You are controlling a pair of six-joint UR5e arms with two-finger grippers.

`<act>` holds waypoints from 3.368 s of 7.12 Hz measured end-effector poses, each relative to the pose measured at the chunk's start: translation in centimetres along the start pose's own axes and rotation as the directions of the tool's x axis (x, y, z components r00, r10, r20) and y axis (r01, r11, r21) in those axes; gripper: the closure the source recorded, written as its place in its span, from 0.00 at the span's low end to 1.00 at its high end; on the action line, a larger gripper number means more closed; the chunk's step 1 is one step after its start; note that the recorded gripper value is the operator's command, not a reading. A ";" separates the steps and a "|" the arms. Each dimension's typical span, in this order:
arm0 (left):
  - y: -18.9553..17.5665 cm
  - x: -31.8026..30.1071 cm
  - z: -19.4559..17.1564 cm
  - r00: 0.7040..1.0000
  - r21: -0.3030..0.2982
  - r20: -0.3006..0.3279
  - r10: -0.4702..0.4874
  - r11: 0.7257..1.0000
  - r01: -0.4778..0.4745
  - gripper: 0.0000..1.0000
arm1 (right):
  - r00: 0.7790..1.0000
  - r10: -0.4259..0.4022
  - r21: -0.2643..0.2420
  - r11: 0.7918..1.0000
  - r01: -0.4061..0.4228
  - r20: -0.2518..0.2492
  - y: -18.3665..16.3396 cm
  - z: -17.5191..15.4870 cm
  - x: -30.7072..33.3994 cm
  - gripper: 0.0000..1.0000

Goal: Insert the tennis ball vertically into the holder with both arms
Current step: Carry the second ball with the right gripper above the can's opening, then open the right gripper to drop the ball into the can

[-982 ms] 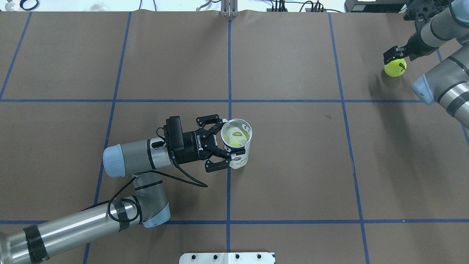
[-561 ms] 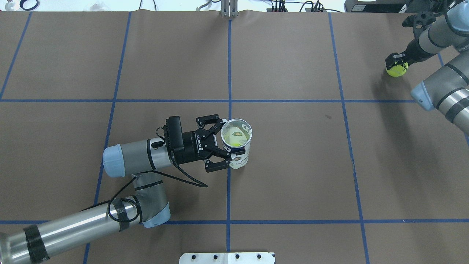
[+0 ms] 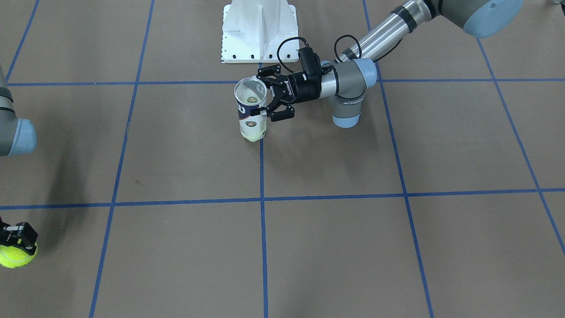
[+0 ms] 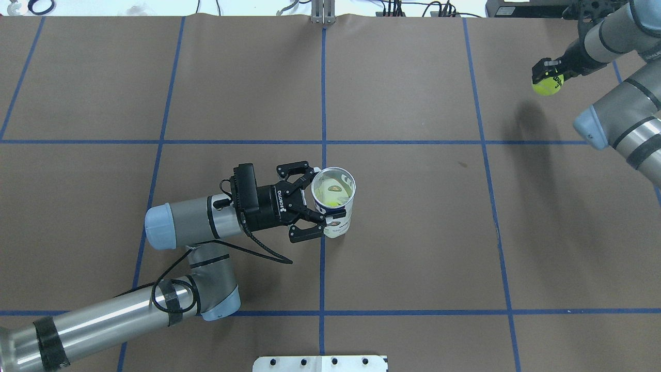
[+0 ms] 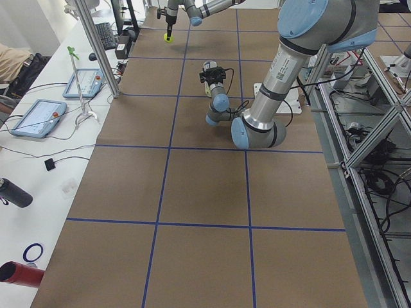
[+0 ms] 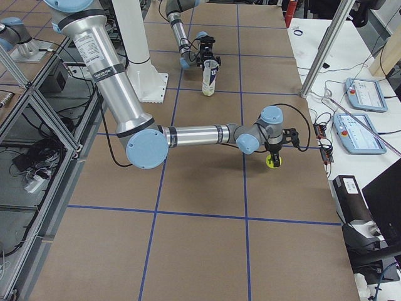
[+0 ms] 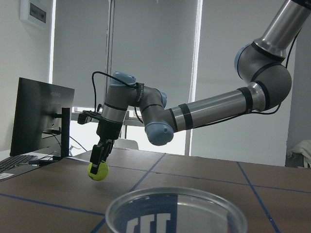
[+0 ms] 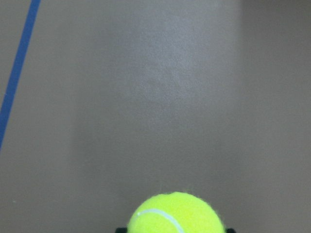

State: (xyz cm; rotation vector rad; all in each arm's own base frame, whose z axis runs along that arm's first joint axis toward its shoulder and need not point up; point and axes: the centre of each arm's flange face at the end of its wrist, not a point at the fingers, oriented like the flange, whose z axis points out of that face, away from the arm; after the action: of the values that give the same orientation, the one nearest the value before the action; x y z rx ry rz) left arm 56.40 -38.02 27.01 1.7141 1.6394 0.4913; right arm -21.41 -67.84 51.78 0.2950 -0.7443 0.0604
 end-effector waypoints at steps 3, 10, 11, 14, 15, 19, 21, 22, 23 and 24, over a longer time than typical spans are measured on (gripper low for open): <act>0.0 0.1 0.0 1.000 0.000 -0.001 -0.002 1.000 0.002 0.17 | 0.992 0.108 -0.038 0.994 -0.106 0.059 0.7 -9.0 -9.9 1.00; -0.2 0.3 0.5 1.000 0.005 -0.004 -0.007 1.000 0.007 0.17 | 0.931 0.347 -0.136 0.934 -0.331 0.117 14.7 -24.5 -38.4 1.00; -0.2 0.3 0.5 1.000 0.005 -0.004 -0.007 1.000 0.007 0.17 | 0.926 0.356 -0.145 0.930 -0.338 0.124 16.8 -25.8 -40.6 1.00; -0.2 0.2 0.5 1.000 0.003 -0.003 -0.005 1.000 0.005 0.17 | 0.925 0.360 -0.159 0.927 -0.340 0.121 20.7 -26.7 -44.6 1.00; -0.2 0.2 0.5 1.000 0.002 -0.002 -0.005 1.000 0.005 0.17 | 0.926 0.357 -0.158 0.928 -0.338 0.120 21.6 -26.5 -45.3 1.00; -0.1 0.2 0.4 1.000 0.000 -0.002 -0.005 1.000 0.005 0.17 | 0.927 0.352 -0.154 0.930 -0.333 0.125 21.9 -27.6 -47.0 0.93; 0.0 0.2 0.3 1.000 -0.001 -0.001 -0.004 1.000 0.004 0.17 | 0.928 0.351 -0.142 0.932 -0.333 0.123 21.5 -27.5 -47.5 0.74; 0.0 0.2 0.3 1.000 -0.001 -0.001 -0.004 1.000 0.004 0.17 | 0.929 0.350 -0.131 0.933 -0.335 0.119 21.4 -27.3 -47.6 0.51; 0.0 0.2 0.3 1.000 -0.001 -0.001 -0.004 1.000 0.004 0.17 | 0.930 0.350 -0.125 0.934 -0.336 0.117 21.3 -27.2 -47.7 0.13; 0.0 0.2 0.3 1.000 -0.002 -0.001 -0.004 1.000 0.004 0.17 | 0.930 0.349 -0.121 0.934 -0.335 0.118 21.2 -27.2 -47.7 0.01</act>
State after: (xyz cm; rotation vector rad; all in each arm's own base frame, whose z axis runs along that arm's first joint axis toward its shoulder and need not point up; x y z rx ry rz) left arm 56.65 -37.91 26.75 1.7095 1.6422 0.4916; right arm -41.95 -37.36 5.75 0.0715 -0.9282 0.3369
